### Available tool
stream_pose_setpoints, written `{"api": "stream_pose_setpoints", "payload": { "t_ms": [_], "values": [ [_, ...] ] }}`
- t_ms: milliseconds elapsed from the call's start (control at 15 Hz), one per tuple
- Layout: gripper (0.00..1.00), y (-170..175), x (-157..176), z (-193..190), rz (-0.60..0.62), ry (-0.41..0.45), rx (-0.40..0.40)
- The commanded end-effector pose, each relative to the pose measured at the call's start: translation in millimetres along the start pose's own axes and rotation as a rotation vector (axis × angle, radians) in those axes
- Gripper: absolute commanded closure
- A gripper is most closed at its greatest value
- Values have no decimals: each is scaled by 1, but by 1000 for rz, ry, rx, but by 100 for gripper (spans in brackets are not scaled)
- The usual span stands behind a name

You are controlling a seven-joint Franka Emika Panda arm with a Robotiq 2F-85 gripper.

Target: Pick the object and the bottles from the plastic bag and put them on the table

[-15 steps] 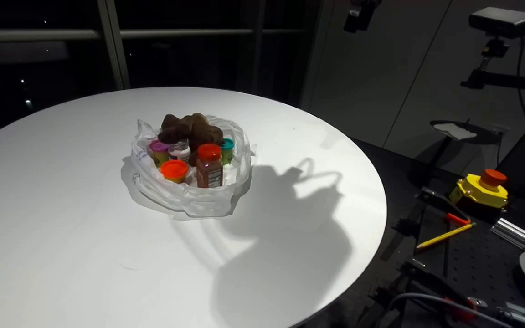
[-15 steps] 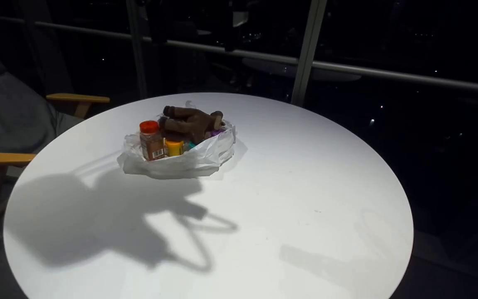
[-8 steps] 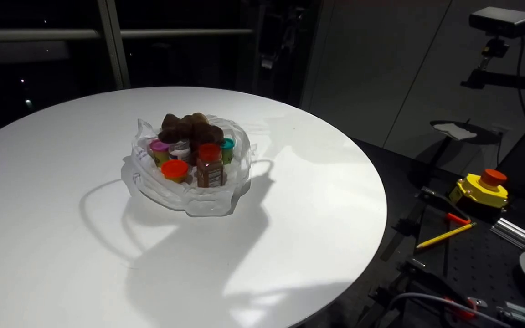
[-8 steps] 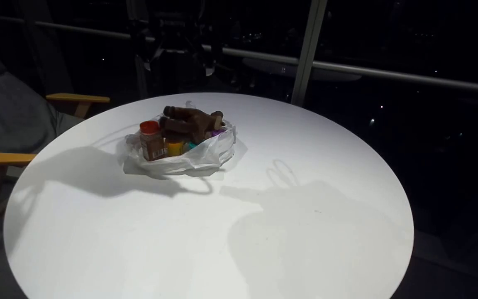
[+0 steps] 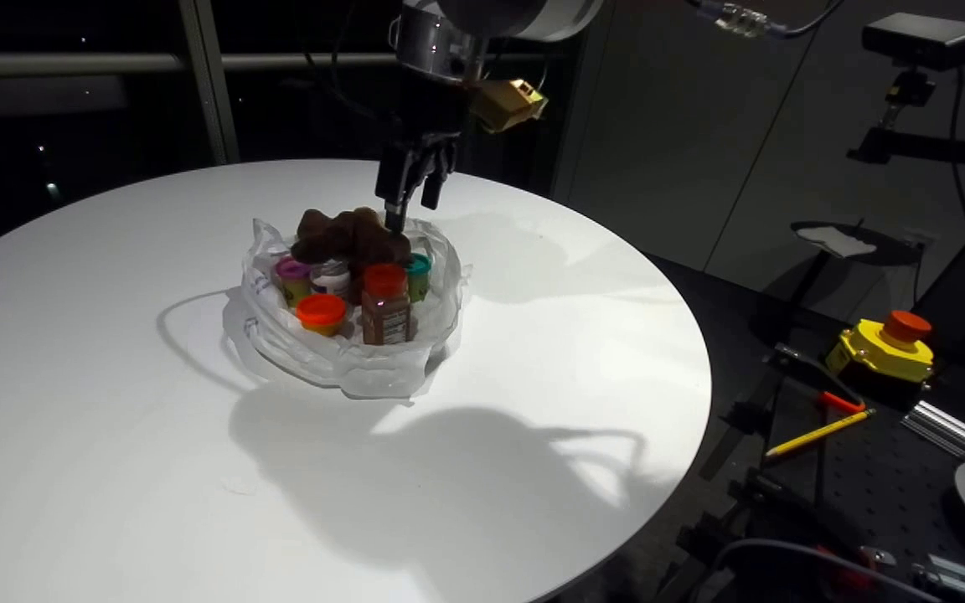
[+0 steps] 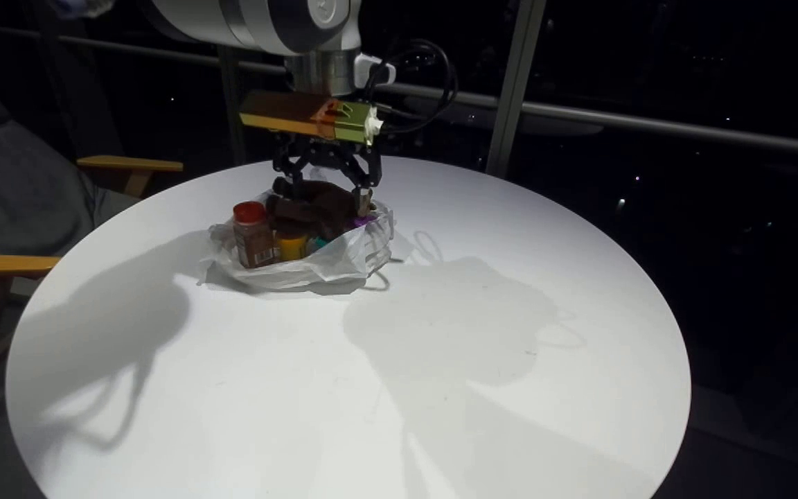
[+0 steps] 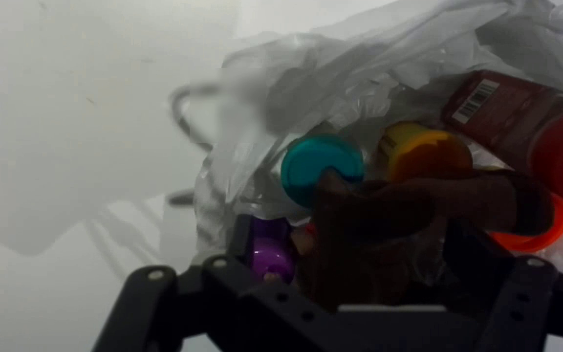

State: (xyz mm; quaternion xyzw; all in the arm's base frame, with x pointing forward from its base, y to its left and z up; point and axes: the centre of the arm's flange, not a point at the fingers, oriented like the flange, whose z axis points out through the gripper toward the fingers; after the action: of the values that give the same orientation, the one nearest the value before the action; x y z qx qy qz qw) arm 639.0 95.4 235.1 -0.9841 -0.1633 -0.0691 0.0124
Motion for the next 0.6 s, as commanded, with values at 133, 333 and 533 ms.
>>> {"api": "stream_pose_setpoints", "payload": {
  "t_ms": [133,333,533],
  "values": [
    [0,-8,44,32,-21,59,28],
    [0,-19,50,55,-20,57,43],
    [34,-22,51,58,-25,65,41]
  ]
}}
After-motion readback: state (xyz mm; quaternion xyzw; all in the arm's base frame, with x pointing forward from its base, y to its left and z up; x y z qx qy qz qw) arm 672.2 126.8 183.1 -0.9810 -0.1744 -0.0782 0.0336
